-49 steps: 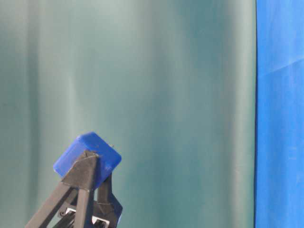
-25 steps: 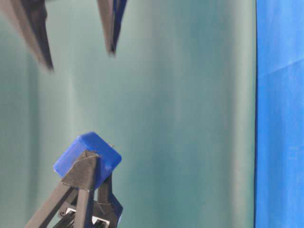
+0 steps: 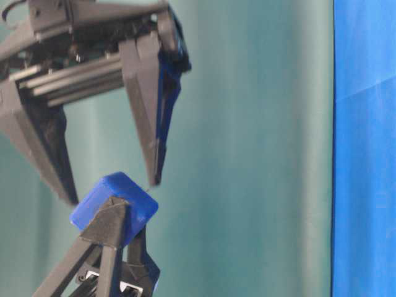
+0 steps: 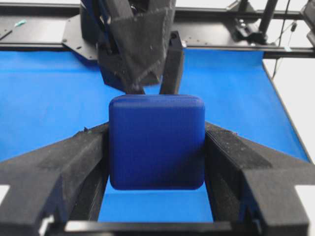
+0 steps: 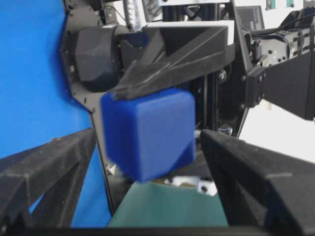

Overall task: Handover the blue block to the right arm after grasping it with the left arm, then place it in the designated position.
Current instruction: 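Move the open right gripper onto the cube held by the left gripper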

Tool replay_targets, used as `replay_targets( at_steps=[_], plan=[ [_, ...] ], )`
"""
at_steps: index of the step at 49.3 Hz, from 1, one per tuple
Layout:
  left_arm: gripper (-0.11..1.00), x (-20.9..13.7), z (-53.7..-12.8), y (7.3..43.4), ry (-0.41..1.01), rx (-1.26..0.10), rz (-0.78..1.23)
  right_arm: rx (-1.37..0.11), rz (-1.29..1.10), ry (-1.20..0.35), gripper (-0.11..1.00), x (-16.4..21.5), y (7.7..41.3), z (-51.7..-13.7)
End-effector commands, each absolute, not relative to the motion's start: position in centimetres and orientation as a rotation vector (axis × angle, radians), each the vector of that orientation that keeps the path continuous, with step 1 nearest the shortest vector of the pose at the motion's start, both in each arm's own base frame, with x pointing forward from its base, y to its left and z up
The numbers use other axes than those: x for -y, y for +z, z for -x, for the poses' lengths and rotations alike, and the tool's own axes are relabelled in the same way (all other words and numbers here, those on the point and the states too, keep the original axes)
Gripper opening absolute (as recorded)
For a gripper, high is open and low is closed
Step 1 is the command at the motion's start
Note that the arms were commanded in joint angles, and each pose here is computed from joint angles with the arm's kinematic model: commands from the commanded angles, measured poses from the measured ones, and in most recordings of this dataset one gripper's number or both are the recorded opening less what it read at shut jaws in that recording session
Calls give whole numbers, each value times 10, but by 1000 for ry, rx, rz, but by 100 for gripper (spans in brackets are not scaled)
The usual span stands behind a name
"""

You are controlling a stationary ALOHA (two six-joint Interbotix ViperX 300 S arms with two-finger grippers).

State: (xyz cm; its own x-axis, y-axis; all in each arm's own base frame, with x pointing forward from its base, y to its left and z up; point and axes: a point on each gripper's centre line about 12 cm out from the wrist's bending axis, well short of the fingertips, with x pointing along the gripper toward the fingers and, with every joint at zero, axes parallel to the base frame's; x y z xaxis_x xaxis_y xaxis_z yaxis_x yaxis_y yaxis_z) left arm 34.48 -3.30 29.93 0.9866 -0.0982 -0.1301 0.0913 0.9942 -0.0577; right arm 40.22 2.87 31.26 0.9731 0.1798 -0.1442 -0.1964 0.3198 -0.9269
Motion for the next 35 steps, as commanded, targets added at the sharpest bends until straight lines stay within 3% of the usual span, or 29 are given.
replay_targets(
  at_steps=[1,35],
  plan=[
    [49,32,-344,311,-94,-96,56,25,1222,222,95,-29,330,-410],
    [49,32,-344,310,-94,-103,56,15,1223,217,95,-29,331,-423]
  ],
)
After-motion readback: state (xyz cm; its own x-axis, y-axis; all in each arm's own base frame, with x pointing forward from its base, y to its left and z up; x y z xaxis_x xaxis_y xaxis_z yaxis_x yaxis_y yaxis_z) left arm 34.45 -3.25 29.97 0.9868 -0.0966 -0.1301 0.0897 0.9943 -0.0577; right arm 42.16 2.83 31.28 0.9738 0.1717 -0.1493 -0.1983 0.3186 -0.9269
